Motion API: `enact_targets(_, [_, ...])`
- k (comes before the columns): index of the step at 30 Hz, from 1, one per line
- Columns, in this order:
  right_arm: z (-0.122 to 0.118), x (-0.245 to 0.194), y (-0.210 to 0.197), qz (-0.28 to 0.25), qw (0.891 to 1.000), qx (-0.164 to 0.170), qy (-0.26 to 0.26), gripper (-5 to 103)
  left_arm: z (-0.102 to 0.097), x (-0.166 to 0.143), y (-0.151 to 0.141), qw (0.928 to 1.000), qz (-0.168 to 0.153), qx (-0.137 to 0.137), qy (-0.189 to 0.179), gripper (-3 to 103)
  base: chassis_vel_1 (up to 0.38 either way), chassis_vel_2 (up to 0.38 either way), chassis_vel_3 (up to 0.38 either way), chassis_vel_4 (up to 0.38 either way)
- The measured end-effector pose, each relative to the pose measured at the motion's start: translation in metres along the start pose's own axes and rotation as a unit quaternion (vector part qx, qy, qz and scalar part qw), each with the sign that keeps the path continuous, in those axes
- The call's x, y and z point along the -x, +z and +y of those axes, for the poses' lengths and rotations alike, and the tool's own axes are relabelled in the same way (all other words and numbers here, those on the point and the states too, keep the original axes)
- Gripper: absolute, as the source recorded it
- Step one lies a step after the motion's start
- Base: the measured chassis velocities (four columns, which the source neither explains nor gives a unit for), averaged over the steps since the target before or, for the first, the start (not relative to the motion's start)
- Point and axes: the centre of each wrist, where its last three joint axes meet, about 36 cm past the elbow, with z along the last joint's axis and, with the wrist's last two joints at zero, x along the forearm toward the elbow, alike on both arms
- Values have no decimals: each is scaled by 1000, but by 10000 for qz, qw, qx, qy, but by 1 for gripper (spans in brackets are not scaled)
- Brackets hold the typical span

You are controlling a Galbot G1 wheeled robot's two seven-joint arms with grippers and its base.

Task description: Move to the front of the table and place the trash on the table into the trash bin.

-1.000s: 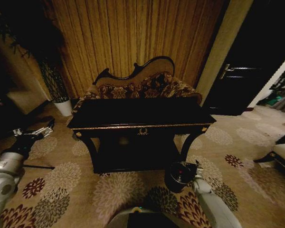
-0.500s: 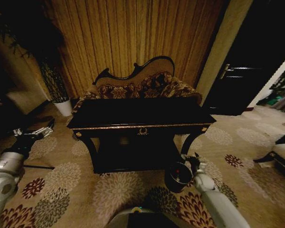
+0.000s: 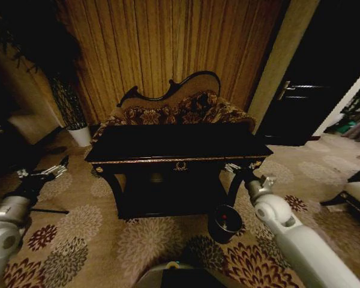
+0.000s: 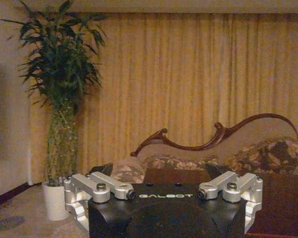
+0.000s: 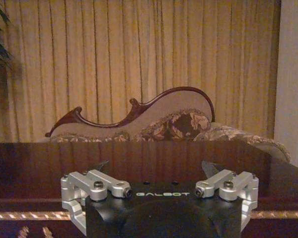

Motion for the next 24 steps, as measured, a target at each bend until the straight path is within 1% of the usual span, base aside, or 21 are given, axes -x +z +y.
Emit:
enact_targets(3, [6, -5, -8, -69, 10000, 52, -44, 100, -1, 5, -9, 10000, 5, -32, 48, 100, 0, 0, 0, 0])
enact_targets(8, [8, -9, -9, -101, 9999, 88, -56, 100, 2, 8, -11, 10000, 51, 2, 49, 100, 0, 0, 0, 0])
enact_targets(10, [11, -12, -11, -160, 9998, 91, -87, 100, 3, 9, -11, 9999, 116, 22, 79, 100, 0, 0, 0, 0])
enact_targets(24, [10, -13, -9, -240, 9997, 72, -66, 100, 3, 11, -10, 9998, 154, 16, 140, 100, 0, 0, 0, 0])
